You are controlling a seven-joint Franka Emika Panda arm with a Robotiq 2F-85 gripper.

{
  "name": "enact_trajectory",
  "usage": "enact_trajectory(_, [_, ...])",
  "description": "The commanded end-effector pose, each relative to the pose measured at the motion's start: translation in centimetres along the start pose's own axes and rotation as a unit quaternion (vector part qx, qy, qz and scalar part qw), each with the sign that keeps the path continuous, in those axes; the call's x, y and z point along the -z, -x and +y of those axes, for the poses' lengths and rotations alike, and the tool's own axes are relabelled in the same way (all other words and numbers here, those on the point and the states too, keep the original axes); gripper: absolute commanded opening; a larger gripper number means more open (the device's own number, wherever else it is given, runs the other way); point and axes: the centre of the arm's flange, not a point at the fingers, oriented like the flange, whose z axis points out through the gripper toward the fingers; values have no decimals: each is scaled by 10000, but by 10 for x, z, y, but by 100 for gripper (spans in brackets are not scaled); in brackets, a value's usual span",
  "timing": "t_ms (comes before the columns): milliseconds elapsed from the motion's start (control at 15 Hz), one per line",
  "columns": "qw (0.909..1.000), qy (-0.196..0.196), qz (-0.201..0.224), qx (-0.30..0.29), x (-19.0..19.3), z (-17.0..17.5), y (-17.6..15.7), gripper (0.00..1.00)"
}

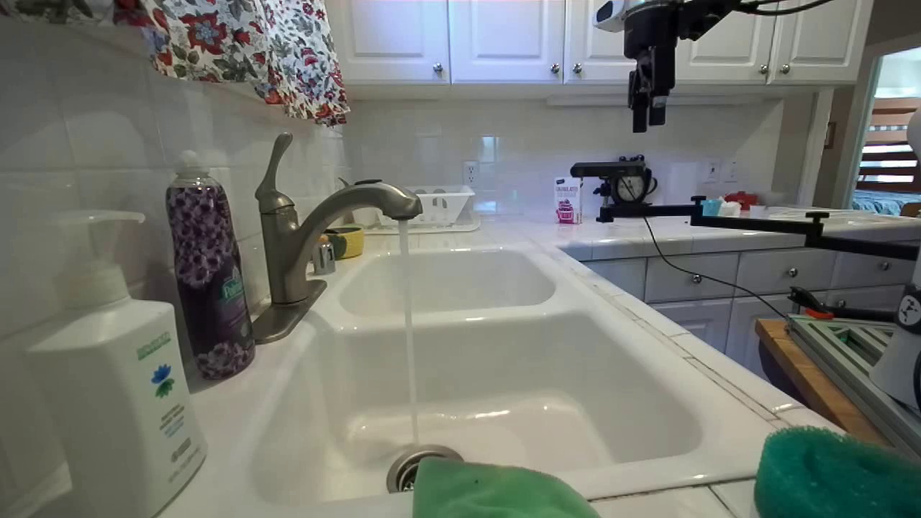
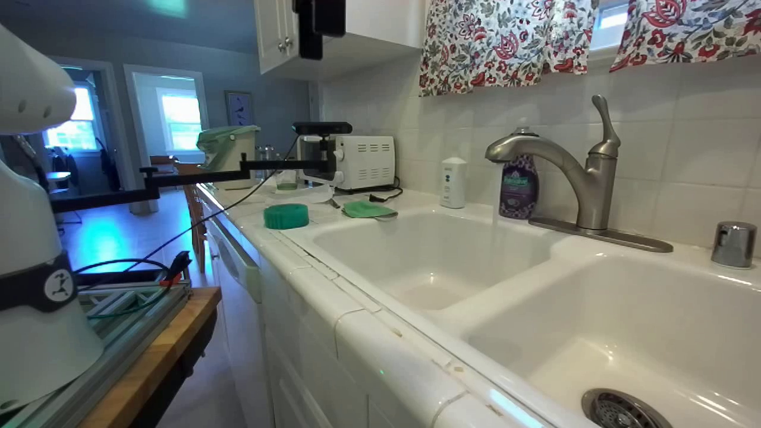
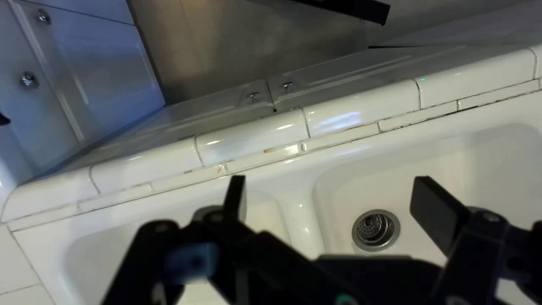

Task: Close the tap

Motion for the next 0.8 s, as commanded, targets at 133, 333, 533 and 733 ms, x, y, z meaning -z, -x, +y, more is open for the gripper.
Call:
enact_trajectory(133, [9998,-116,45,-126,0,-1,-12,100])
enact_trajectory(333, [9997,-119,213,-69,5,-6,-37,100])
enact_trajectory(533, [9991,4,415,74,15,-9,-67,100])
enact_trajectory(733, [9977,162,585,288,26,-7,-98,100])
